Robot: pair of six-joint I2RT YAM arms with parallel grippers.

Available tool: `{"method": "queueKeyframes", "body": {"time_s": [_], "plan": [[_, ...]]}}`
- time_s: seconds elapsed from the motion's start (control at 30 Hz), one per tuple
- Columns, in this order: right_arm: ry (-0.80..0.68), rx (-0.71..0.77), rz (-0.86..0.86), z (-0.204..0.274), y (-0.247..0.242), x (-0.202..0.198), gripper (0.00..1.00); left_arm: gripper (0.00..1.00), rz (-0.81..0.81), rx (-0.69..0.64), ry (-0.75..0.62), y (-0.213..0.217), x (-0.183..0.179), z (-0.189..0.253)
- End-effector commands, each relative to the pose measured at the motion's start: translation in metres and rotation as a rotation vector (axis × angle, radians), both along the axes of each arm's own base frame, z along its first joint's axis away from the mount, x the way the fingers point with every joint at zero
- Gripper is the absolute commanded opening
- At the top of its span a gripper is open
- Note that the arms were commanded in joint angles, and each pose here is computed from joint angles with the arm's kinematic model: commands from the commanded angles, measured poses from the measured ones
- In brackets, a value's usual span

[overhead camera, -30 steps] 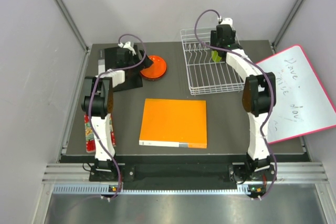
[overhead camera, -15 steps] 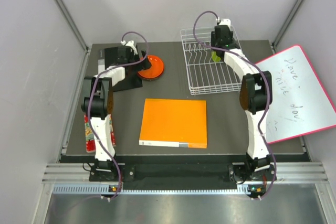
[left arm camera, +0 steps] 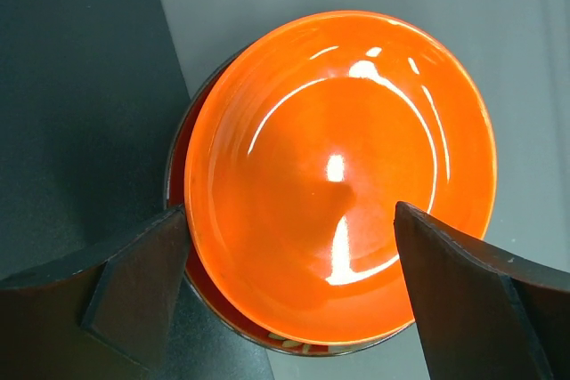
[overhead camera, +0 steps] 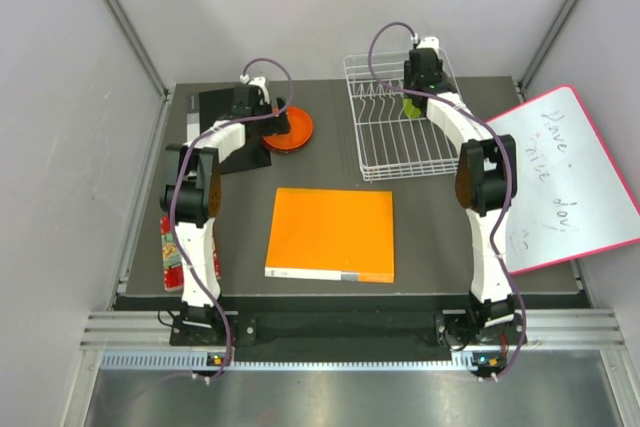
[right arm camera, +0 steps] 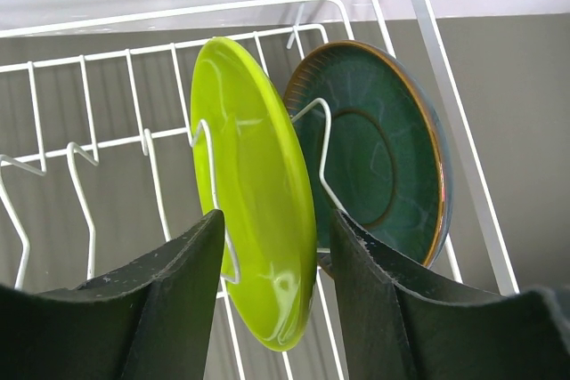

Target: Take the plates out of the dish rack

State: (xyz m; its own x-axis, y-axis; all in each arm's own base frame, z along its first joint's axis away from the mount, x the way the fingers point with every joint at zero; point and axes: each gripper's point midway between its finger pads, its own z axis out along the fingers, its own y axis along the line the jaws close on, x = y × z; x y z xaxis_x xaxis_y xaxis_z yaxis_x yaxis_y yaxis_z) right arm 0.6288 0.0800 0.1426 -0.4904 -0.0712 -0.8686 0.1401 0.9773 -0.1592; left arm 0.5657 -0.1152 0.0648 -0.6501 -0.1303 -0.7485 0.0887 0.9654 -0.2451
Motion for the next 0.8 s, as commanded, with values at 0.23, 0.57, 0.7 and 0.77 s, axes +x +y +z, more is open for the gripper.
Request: {"method": "queueKeyframes", "body": {"time_s": [0.23, 0.57, 0.7, 0.77], "plan": [[-0.053, -0.008, -0.029, 0.019, -0.011, 0.006, 0.52, 0.99, 0.006, 0.067, -0.015, -0.013, 0.017, 0.008], [-0.044, 0.004, -0.019, 0.011, -0.007, 0.009, 0.52, 0.99, 0.177, 0.242, -0.050, 0.026, 0.008, 0.035], [-0.041, 0.004, -0.019, 0.010, -0.007, 0.010, 0.48, 0.99, 0.240, 0.289, -0.090, 0.041, 0.005, 0.052], [-0.038, 0.002, -0.018, 0.009, -0.008, 0.010, 0.38, 0.99, 0.273, 0.295, -0.122, 0.047, 0.005, 0.062]]}}
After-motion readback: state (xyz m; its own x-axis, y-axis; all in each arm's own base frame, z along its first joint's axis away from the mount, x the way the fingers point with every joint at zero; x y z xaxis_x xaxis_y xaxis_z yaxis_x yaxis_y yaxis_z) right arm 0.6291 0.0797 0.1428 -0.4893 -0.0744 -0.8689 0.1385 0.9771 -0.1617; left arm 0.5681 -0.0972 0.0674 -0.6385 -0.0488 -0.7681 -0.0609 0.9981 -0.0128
